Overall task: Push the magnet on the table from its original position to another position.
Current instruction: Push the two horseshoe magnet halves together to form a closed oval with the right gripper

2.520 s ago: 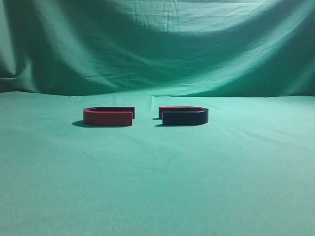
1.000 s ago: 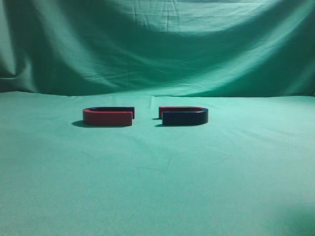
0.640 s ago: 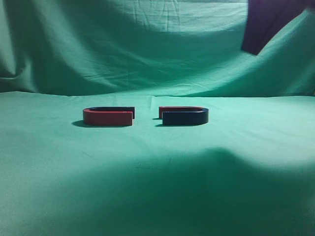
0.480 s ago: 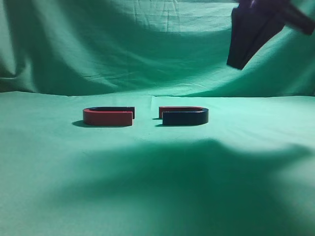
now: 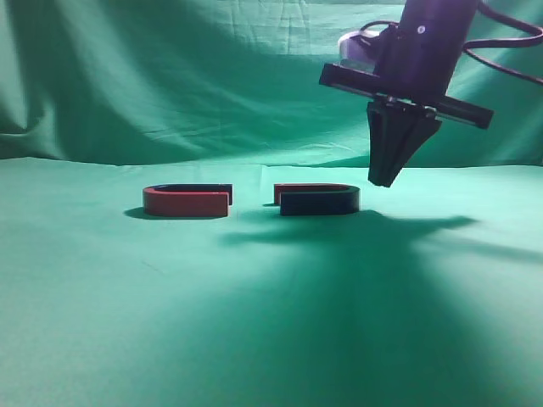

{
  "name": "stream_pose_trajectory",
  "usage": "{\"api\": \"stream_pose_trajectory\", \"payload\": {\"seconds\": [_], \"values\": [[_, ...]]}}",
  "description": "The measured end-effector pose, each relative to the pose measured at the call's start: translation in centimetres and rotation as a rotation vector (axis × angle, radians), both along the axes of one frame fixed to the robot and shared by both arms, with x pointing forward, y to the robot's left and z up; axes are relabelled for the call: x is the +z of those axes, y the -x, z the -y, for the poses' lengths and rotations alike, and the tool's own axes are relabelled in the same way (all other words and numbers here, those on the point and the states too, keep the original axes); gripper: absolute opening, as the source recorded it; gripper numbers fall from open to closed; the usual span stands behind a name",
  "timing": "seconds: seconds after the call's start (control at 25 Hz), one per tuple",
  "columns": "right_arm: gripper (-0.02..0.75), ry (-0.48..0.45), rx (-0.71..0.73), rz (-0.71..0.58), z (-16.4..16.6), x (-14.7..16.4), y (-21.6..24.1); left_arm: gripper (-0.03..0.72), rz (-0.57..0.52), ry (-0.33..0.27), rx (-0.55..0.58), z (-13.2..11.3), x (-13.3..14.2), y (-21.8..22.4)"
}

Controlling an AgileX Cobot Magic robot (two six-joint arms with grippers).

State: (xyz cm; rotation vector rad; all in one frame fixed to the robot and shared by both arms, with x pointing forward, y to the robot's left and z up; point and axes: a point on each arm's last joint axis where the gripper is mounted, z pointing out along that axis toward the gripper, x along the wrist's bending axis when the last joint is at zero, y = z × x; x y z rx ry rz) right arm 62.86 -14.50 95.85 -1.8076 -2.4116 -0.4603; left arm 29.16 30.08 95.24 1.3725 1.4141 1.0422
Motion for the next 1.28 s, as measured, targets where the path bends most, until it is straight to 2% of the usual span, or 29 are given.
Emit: {"api": "stream_pose_trajectory", "payload": {"seconds": [0.2, 0.52, 1.0, 1.16, 1.28], "values": [[0.000, 0.003, -0.008, -0.023, -0.2, -1.2, -0.6, 0.372, 0.000, 0.000, 0.000, 0.0, 0.0, 0.0], [0.000, -0.043, -0.039, -0.047, -0.8, -2.2, -0.8, 0.372, 0.000, 0.000, 0.000, 0.0, 0.0, 0.0], [0.000, -0.072, -0.002, 0.012, -4.2, -2.0, 0.0, 0.372, 0.000, 0.000, 0.000, 0.0, 0.0, 0.0], [0.000, -0.064, 0.000, -0.012, -4.1, -2.0, 0.2, 0.372, 0.000, 0.000, 0.000, 0.0, 0.0, 0.0], [0.000, -0.056, 0.037, -0.053, -4.1, -0.3, 0.5, 0.372, 0.000, 0.000, 0.000, 0.0, 0.0, 0.0]]}}
